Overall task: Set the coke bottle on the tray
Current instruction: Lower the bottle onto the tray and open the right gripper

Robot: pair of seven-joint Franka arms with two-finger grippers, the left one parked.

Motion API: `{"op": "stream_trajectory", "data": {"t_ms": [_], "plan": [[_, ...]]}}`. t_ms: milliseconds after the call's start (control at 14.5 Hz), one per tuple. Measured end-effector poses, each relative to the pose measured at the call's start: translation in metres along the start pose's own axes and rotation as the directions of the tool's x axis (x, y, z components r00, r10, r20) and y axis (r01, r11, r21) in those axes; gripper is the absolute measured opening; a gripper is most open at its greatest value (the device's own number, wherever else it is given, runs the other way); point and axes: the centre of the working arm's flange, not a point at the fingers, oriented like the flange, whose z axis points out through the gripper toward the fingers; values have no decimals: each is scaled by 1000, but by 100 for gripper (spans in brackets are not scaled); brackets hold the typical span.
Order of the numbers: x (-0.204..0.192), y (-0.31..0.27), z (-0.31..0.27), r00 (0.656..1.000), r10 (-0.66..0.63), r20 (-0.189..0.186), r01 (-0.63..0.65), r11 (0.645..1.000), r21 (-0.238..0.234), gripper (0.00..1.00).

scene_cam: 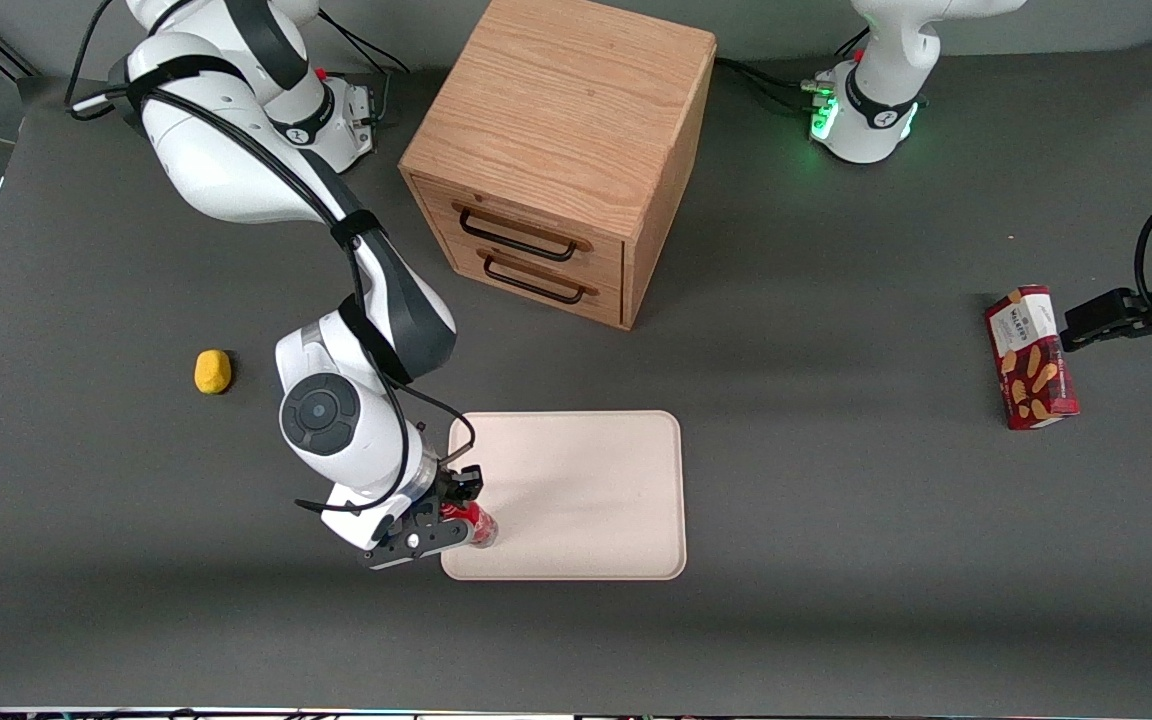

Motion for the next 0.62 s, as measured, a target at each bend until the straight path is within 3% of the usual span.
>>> {"op": "stream_trajectory", "data": {"t_ms": [415,553,623], "plan": [[0,0,2,1000,13,3,-13,1000,-1,32],[1,0,4,1000,17,-15,-16,1000,4,45],[2,0,5,999,19,-31,-18,1000,8,57]]}}
